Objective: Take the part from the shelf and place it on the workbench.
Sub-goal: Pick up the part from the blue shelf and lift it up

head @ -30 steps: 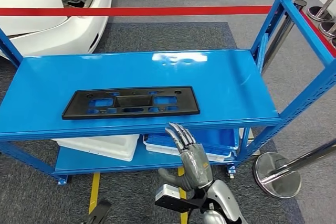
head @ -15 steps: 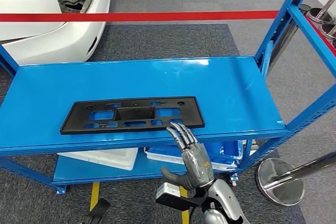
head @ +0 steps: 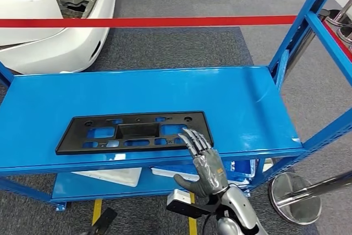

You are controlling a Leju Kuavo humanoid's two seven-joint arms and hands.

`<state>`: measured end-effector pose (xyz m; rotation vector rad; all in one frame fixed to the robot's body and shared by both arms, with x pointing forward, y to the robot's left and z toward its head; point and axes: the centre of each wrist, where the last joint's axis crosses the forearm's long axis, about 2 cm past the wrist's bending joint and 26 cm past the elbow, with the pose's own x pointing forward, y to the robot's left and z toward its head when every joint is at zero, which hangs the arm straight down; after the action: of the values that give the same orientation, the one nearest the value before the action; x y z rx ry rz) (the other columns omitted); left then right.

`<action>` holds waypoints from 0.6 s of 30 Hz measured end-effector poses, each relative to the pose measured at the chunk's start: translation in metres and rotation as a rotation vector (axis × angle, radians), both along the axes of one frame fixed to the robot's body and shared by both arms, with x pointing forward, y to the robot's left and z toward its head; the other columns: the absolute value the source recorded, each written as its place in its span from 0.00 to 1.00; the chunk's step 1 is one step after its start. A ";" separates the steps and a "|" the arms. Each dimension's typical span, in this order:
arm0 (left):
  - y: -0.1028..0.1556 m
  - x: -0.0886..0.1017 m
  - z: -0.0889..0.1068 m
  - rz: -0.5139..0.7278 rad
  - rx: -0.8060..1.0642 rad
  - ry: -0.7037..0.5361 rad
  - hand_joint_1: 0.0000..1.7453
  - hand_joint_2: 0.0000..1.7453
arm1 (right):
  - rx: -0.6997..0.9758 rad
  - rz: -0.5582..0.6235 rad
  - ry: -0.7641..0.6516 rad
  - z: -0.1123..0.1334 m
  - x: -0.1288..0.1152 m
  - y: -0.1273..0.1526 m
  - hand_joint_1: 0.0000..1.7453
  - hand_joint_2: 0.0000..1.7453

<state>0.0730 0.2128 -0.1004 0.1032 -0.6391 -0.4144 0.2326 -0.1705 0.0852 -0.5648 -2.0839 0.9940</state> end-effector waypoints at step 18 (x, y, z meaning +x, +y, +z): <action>-0.001 0.009 0.002 -0.047 0.010 -0.010 0.00 0.00 | -0.165 0.149 -0.004 0.006 0.026 -0.011 0.00 1.00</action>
<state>0.0817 0.2120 -0.0988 0.0997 -0.6505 -0.4622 0.2588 -0.1810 0.0910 -0.4992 -2.0833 1.2598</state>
